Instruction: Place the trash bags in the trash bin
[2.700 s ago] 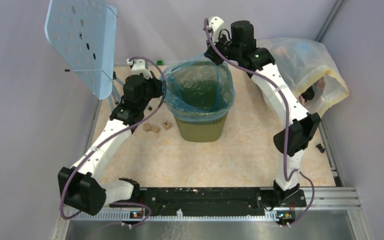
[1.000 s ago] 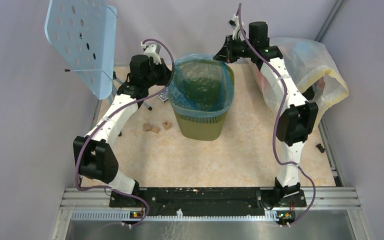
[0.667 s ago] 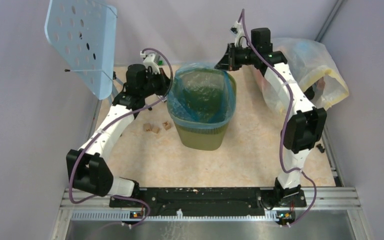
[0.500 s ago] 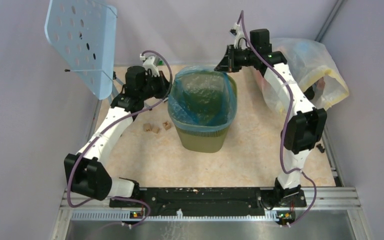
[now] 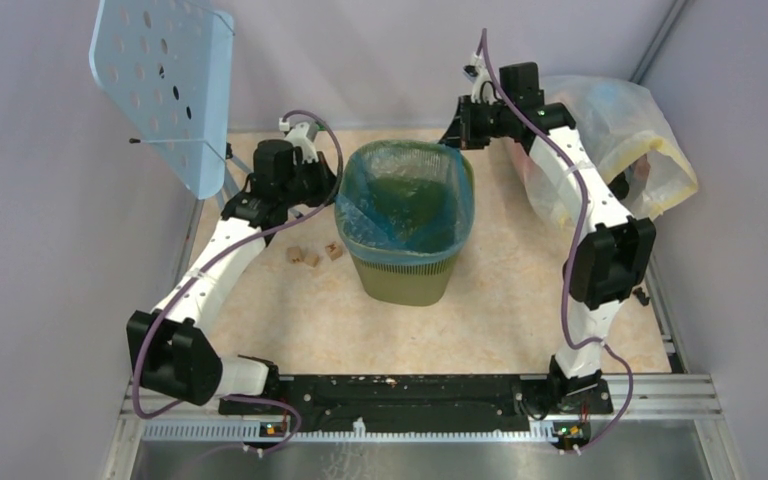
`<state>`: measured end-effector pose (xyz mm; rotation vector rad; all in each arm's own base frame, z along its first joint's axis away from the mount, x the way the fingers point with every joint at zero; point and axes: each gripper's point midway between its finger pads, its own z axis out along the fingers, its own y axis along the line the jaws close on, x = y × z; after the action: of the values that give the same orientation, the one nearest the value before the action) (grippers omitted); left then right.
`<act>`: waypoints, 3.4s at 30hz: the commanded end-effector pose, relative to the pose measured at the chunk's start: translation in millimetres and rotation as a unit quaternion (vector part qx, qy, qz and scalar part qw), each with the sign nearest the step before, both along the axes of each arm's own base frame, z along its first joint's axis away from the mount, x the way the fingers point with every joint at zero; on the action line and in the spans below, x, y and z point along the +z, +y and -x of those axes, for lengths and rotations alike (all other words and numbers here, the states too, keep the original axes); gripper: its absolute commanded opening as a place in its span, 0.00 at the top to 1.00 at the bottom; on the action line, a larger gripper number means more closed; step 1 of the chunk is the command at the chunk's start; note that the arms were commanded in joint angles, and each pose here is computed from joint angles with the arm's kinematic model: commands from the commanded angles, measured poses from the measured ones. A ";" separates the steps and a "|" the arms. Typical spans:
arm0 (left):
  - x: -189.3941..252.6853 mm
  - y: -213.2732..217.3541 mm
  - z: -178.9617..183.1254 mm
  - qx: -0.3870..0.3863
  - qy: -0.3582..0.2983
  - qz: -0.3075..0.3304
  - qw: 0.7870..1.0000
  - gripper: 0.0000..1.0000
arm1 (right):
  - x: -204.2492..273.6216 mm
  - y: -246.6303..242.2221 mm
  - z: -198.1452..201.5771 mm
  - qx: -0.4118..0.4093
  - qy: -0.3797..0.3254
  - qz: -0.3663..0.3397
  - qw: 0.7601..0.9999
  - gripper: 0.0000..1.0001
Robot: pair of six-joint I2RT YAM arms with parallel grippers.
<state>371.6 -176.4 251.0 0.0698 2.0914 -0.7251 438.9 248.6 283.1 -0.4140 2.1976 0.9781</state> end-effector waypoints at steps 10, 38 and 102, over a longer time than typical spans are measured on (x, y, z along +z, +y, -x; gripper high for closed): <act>-8.5 -7.8 6.7 -0.023 0.010 0.017 1.000 0.97 | 91.9 -38.1 2.0 -0.079 -0.106 0.056 0.990 0.74; -1.7 -9.2 4.4 -0.029 -0.002 0.016 0.999 0.95 | 66.0 -29.4 96.9 -0.051 -0.063 0.107 0.991 0.71; -26.3 3.1 19.4 0.006 0.032 0.012 0.999 0.78 | 33.3 -111.9 126.6 -0.226 -0.090 0.066 0.968 0.70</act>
<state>351.1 -182.1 202.2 0.0826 2.2079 -0.7907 321.6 148.0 280.1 -0.1204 2.2215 0.5132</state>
